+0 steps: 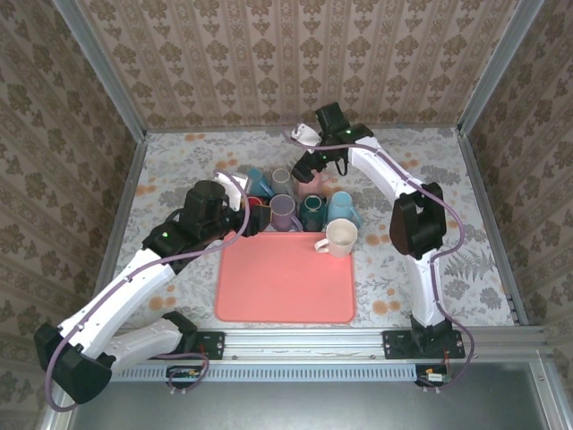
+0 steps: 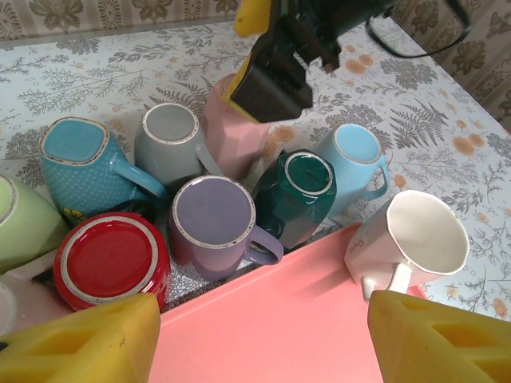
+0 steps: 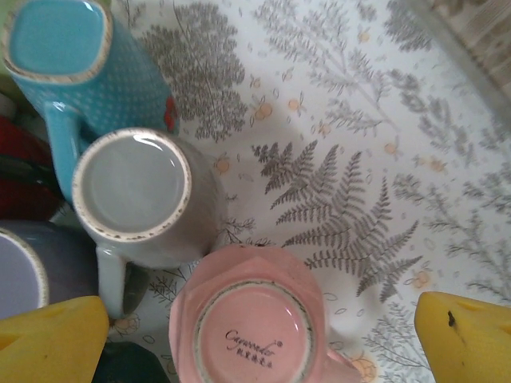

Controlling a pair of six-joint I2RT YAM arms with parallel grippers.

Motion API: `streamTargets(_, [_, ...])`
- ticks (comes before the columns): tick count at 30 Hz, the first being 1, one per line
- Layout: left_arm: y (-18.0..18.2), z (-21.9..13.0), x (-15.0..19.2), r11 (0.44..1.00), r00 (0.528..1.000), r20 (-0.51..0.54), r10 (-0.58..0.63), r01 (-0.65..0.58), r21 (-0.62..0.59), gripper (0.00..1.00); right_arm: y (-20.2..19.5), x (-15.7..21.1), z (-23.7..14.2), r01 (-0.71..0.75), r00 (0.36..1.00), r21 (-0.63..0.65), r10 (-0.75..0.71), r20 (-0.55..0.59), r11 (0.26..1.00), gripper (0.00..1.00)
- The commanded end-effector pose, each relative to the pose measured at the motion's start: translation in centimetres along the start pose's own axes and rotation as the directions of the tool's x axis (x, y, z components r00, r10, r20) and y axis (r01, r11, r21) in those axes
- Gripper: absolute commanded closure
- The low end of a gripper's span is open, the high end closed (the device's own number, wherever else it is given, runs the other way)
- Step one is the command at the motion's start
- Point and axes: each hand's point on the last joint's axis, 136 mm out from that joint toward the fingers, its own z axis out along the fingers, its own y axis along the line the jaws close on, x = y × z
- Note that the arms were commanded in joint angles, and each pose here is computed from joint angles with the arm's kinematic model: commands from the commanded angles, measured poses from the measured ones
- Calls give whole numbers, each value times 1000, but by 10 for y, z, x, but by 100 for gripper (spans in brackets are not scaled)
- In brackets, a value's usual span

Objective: Turn the mug right side up

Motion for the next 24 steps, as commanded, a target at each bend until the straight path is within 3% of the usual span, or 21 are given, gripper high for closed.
streamTargets(1, [-3, 0, -1, 1000, 1000, 4, 20, -20, 13, 29, -4, 11, 9, -8, 999, 3, 8, -47, 1000, 0])
streamTargets(12, [-2, 0, -1, 1000, 1000, 5, 30, -30, 2, 29, -18, 46, 35, -31, 988, 62, 40, -149, 998, 3])
streamTargets(18, [-1, -3, -2, 999, 999, 15, 36, -35, -7, 29, -20, 63, 43, -64, 977, 66, 76, -197, 996, 20])
streamTargets(24, [-13, 2, 5, 997, 998, -9, 64, -64, 36, 29, -21, 75, 47, -123, 966, 58, 133, -220, 991, 13])
